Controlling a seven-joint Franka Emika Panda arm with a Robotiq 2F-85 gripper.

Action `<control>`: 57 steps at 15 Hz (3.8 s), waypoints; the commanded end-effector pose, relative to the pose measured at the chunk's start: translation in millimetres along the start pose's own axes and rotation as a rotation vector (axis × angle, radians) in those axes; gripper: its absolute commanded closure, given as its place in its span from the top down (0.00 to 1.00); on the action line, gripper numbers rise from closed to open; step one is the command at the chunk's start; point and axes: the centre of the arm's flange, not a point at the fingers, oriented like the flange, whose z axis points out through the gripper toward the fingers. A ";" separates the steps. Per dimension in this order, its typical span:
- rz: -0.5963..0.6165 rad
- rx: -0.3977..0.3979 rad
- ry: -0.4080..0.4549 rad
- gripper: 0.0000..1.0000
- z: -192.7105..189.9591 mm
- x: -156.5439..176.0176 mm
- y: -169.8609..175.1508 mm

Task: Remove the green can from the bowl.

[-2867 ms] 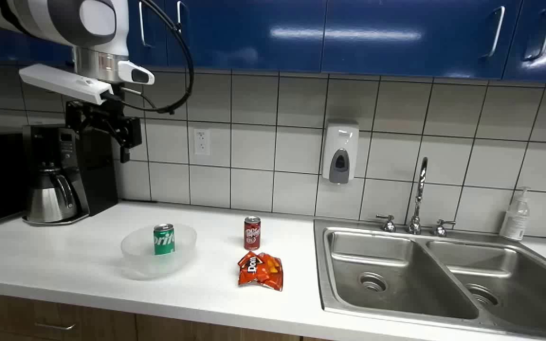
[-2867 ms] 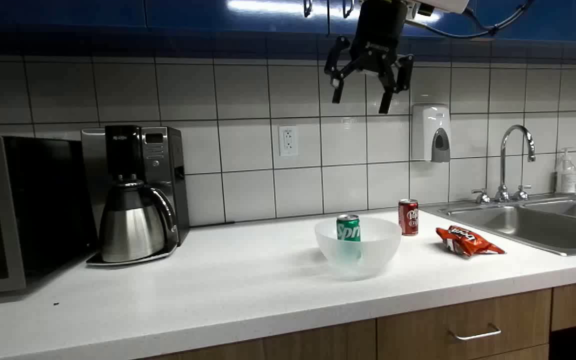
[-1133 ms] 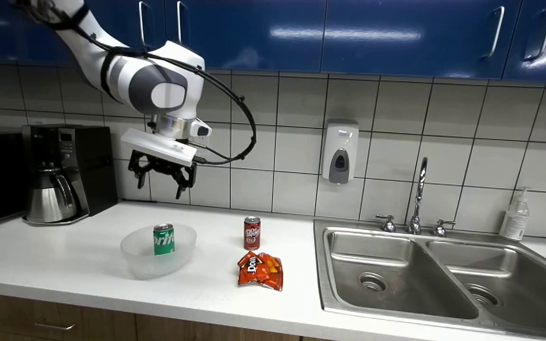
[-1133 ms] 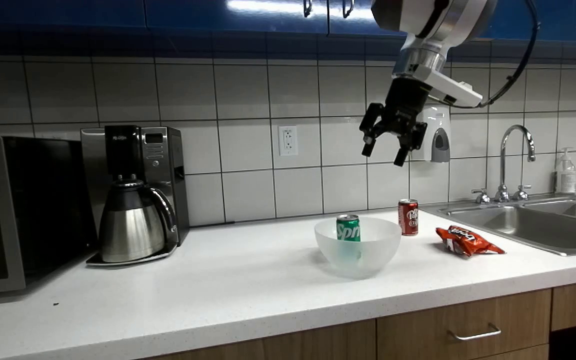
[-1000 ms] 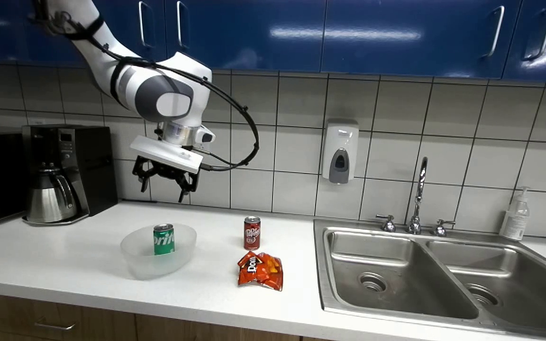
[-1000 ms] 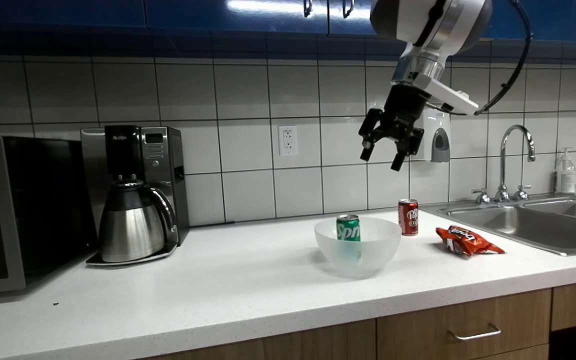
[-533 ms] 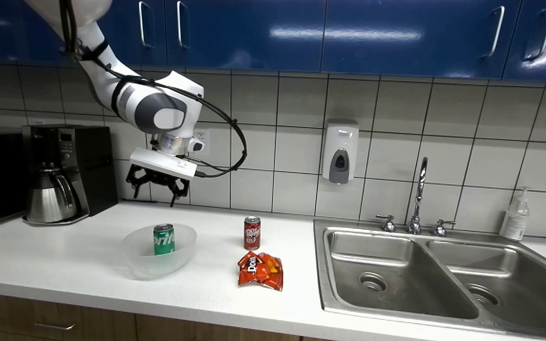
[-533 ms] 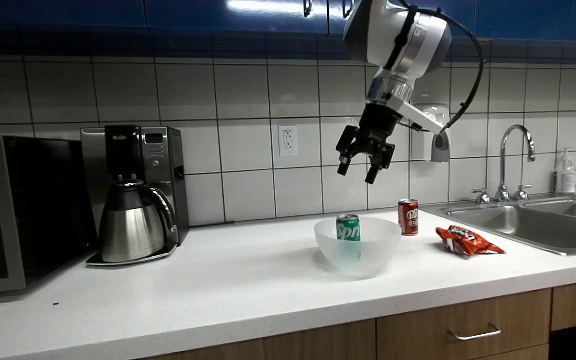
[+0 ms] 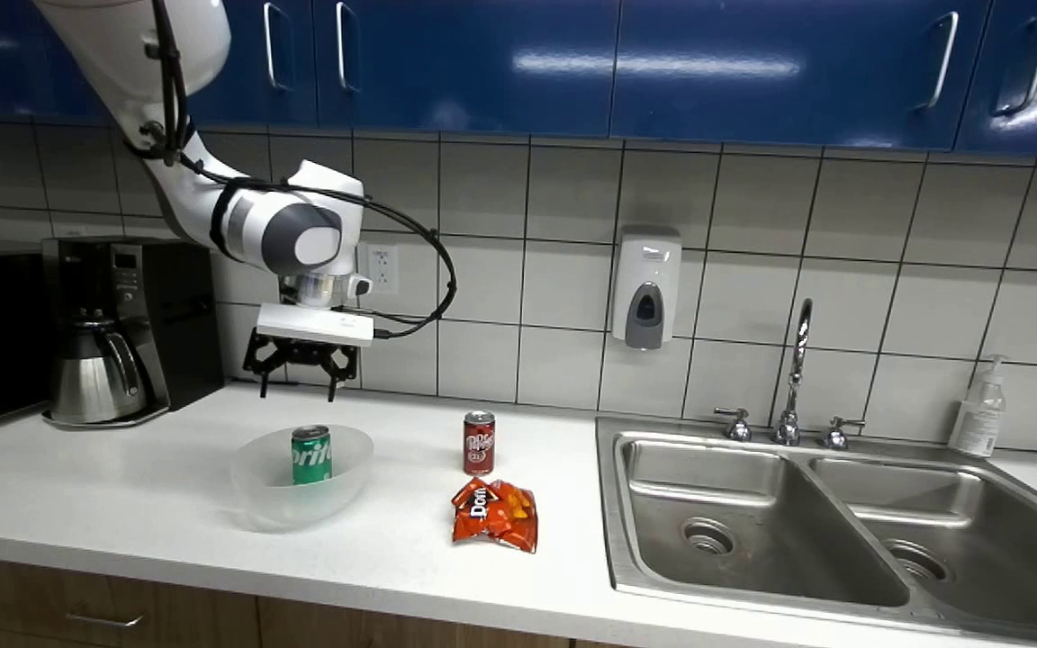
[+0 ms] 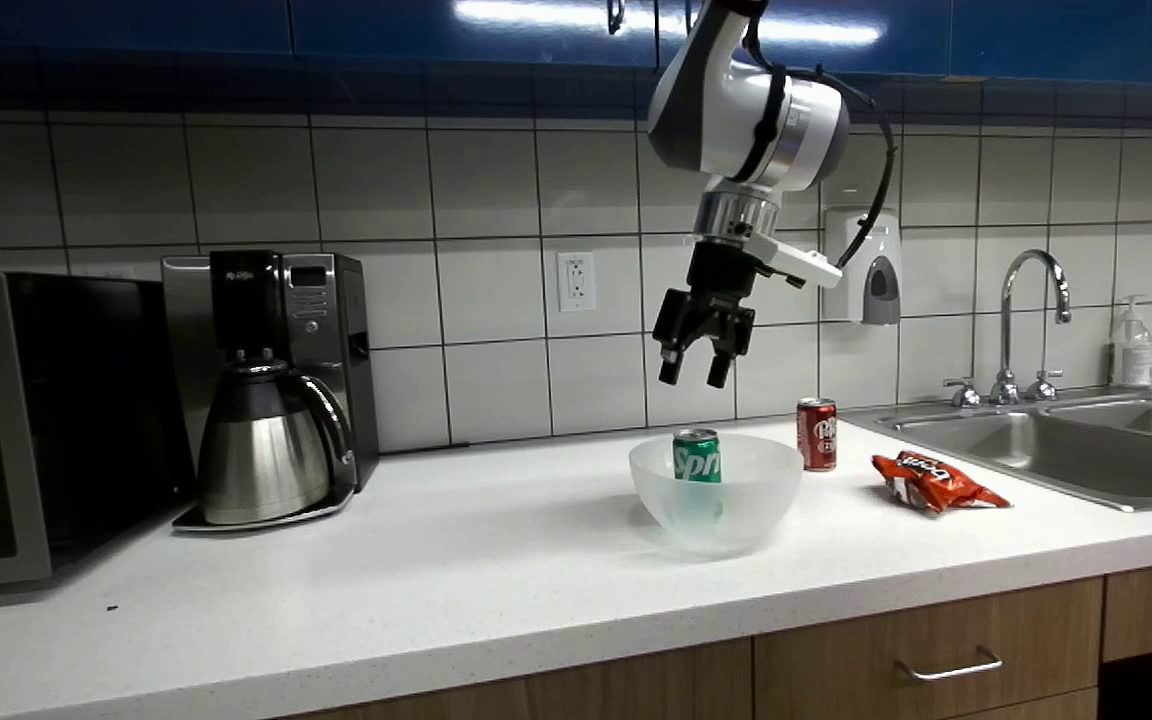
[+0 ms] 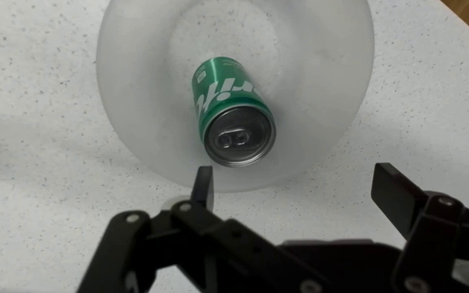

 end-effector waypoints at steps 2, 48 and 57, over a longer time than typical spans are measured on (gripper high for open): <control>-0.075 -0.056 0.021 1.00 8.4 15.7 9.4; -0.118 -0.080 -0.099 0.49 89.1 5.6 22.4; -0.112 -0.072 -0.094 0.39 67.3 17.1 18.5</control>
